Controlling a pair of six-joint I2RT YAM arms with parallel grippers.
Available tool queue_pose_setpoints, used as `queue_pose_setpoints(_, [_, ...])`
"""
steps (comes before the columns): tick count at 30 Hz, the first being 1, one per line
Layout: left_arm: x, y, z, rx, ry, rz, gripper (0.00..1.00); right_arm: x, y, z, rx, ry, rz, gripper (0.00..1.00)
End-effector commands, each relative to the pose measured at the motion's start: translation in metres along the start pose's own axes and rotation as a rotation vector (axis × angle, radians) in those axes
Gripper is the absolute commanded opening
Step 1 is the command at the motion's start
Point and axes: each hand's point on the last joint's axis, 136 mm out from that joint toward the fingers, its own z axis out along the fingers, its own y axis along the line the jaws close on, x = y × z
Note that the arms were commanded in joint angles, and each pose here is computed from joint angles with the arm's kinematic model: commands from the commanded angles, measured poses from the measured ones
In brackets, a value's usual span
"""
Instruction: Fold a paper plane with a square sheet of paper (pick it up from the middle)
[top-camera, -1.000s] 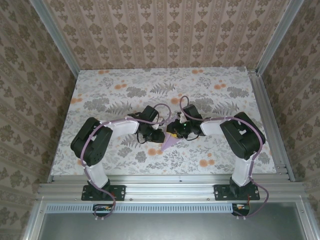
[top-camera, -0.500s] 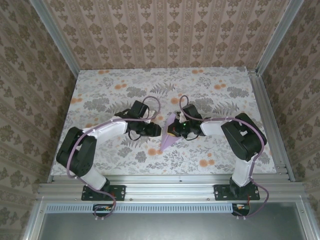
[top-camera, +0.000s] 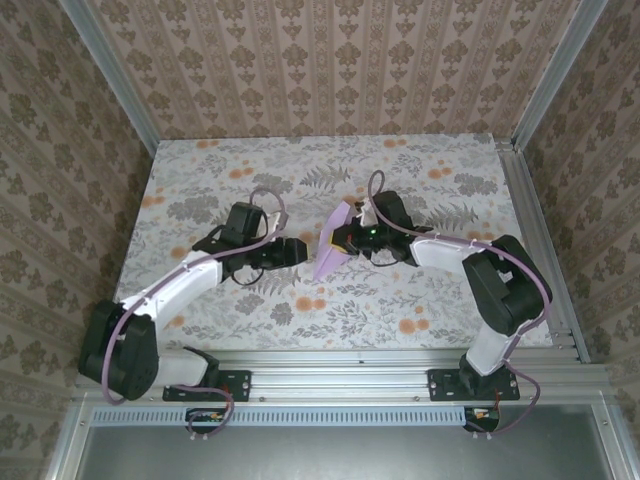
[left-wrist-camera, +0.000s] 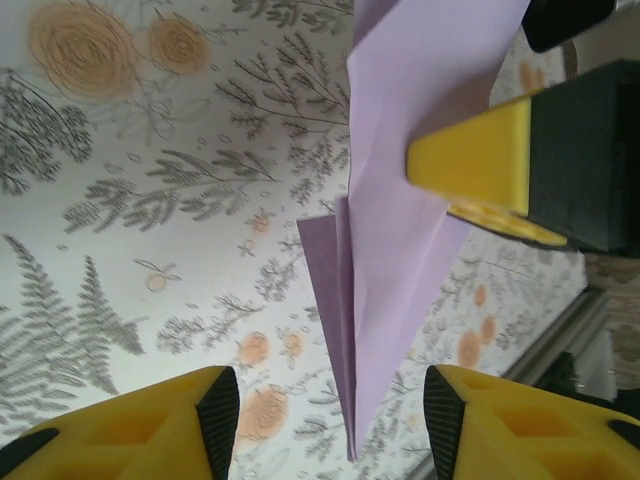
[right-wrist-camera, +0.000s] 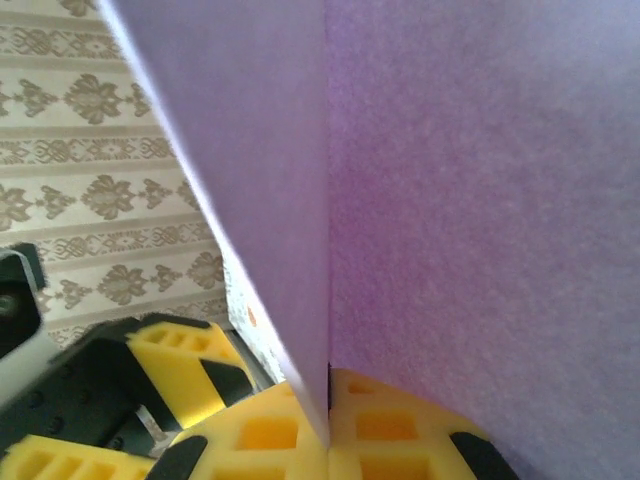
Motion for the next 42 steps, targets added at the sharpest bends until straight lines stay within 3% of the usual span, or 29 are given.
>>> queue_pose_setpoints(1, [-0.001, -0.016, -0.005, 0.114, -0.041, -0.115, 0.55, -0.011, 0.038, -0.013, -0.109, -0.034, -0.027, 0.01])
queue_pose_setpoints(3, [0.000, -0.020, -0.007, 0.161, -0.065, -0.164, 0.56, -0.014, 0.047, -0.016, -0.140, -0.045, -0.028, 0.01])
queue_pose_setpoints(6, [0.000, -0.023, -0.013, 0.202, -0.107, -0.217, 0.66, -0.016, 0.058, -0.020, -0.173, -0.054, -0.030, 0.01])
queue_pose_setpoints(14, [-0.016, -0.057, -0.019, 0.395, -0.153, -0.257, 0.68, -0.019, 0.084, -0.028, -0.267, -0.058, -0.025, 0.01])
queue_pose_setpoints(19, [-0.026, -0.073, -0.023, 0.437, -0.153, -0.230, 0.66, -0.019, 0.094, -0.033, -0.295, -0.060, -0.030, 0.00])
queue_pose_setpoints(23, [-0.029, -0.081, -0.023, 0.448, -0.138, -0.210, 0.57, -0.018, 0.097, -0.035, -0.312, -0.059, -0.028, 0.00])
queue_pose_setpoints(32, [-0.031, -0.085, -0.024, 0.436, -0.125, -0.162, 0.28, -0.017, 0.096, -0.035, -0.319, -0.053, -0.021, 0.01])
queue_pose_setpoints(42, [-0.030, -0.080, -0.021, 0.406, -0.106, -0.147, 0.13, -0.015, 0.093, -0.034, -0.312, -0.050, -0.020, 0.07])
